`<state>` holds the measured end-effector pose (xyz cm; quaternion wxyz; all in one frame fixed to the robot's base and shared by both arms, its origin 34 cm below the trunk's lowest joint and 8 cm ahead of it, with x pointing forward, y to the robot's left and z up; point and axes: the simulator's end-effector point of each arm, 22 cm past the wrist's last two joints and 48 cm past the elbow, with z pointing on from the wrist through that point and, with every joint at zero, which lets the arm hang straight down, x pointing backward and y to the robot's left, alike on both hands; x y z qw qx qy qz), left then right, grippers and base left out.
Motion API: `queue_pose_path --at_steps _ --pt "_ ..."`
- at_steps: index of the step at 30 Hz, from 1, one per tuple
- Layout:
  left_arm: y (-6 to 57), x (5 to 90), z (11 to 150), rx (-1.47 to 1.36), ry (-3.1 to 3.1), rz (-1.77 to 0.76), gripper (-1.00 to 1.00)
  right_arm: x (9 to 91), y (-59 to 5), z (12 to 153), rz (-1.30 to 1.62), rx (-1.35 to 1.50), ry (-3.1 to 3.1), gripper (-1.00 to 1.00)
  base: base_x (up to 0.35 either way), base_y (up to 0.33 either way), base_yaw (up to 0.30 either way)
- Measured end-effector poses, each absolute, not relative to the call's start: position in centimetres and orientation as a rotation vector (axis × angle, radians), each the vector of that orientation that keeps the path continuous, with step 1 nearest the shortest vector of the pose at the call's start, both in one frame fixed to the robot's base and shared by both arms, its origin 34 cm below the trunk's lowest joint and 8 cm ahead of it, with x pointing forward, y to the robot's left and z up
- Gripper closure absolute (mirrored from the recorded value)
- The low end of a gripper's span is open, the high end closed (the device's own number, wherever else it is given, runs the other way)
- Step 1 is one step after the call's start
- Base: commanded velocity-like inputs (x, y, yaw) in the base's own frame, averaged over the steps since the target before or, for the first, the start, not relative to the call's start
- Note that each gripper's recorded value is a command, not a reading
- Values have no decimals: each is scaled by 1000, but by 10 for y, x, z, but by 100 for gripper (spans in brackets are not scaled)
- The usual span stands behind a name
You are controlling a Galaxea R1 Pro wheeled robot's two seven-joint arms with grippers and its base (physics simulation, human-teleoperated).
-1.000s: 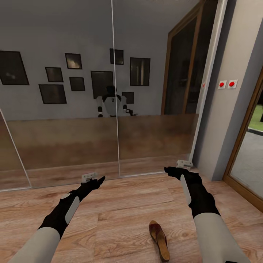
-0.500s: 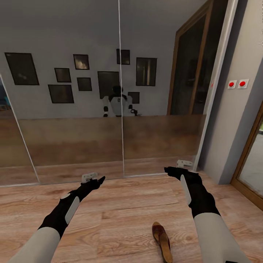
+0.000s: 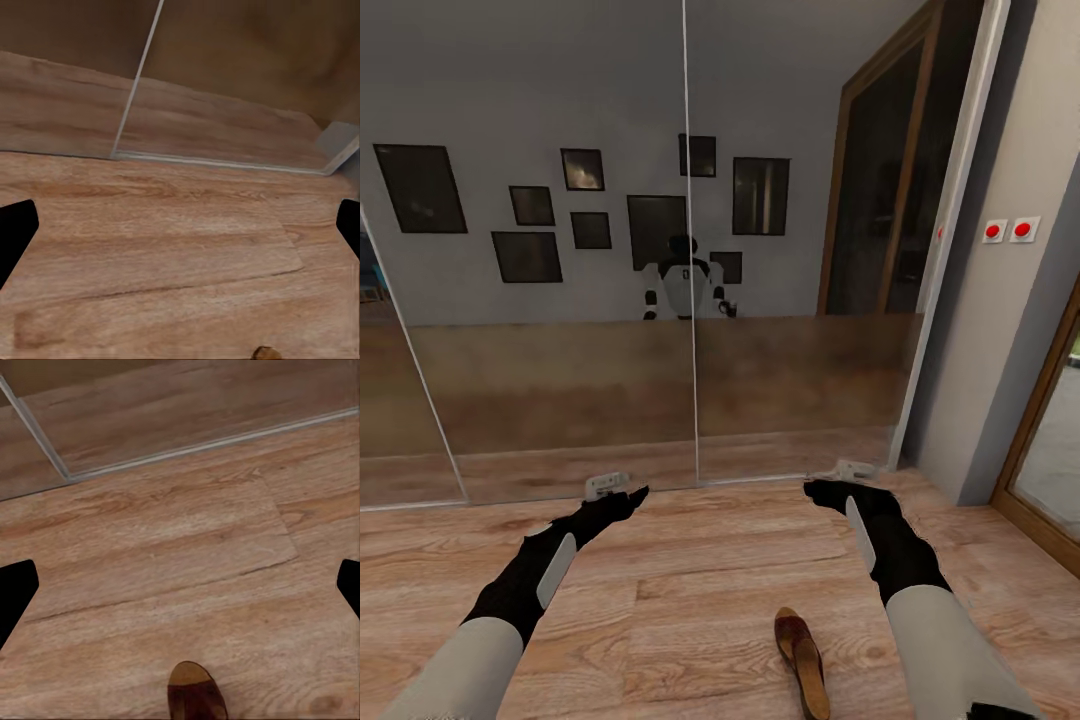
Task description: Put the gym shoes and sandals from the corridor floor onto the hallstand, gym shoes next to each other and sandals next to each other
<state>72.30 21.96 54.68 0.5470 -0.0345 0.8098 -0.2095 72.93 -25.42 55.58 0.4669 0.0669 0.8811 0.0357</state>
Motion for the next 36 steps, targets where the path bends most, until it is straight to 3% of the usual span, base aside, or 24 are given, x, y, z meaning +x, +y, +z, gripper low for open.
queue_pose_path --at_steps 20,36 --pt "235 723 658 43 2020 -453 -100 723 -237 492 106 153 2130 -100 0 0 0" --pt "251 722 661 46 2036 -417 -100 707 -227 443 113 155 2126 -100 0 0 30"
